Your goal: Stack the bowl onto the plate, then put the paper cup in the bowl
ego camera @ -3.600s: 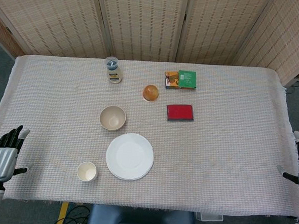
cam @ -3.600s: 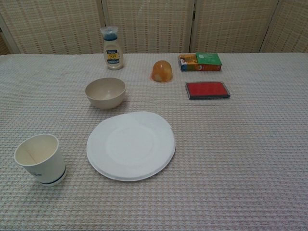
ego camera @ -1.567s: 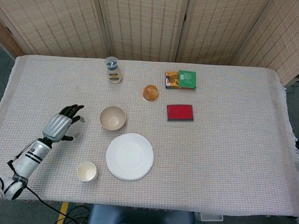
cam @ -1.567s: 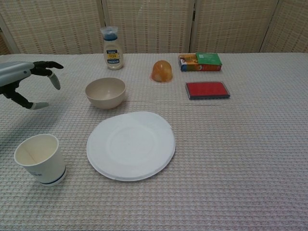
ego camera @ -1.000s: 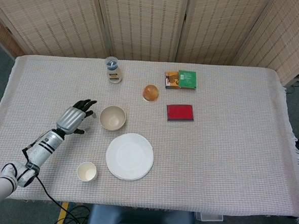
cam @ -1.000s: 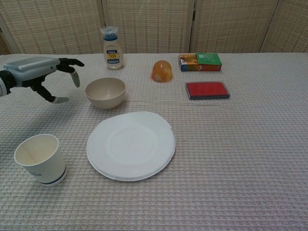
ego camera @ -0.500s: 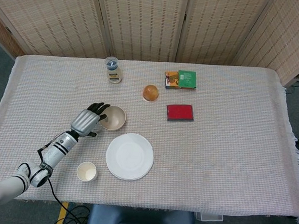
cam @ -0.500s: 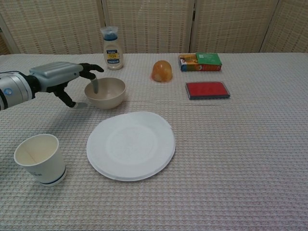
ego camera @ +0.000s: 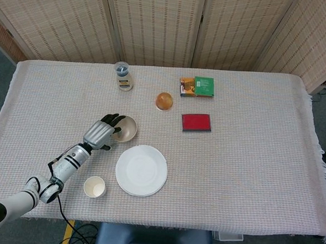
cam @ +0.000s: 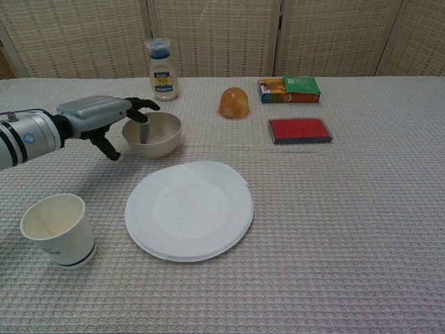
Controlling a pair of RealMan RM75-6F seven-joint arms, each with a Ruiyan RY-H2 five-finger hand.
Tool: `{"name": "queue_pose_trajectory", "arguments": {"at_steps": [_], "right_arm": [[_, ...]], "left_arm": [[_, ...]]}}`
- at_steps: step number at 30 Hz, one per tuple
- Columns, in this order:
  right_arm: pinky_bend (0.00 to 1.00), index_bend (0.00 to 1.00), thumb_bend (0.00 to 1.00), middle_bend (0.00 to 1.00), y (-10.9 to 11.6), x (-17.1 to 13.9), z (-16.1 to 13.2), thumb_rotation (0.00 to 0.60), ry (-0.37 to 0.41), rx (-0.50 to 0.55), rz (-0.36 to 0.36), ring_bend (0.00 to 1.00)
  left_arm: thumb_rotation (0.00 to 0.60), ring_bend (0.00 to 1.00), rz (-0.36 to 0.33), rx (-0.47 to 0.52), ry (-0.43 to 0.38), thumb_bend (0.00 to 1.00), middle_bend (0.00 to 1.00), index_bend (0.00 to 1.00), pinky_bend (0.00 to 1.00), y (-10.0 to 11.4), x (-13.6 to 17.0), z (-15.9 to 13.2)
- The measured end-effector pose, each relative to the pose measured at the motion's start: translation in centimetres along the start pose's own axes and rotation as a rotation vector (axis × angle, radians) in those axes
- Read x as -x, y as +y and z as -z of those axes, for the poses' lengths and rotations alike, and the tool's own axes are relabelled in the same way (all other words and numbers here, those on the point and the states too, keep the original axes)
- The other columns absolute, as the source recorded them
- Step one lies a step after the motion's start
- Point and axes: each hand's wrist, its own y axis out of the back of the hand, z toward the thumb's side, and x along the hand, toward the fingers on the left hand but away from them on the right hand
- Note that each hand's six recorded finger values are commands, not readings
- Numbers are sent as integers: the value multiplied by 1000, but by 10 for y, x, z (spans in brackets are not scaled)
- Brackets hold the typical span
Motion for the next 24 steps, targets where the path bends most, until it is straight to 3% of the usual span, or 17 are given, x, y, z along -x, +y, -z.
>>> {"name": "queue_pose_trajectory", "arguments": {"at_steps": [24], "right_arm": [[0,80,169,82,-2,2,-1,600,-5,-12,2,0]], "left_arm": [[600,0,-48,-9,6,363,104,617,137,-8,-6,1]]}}
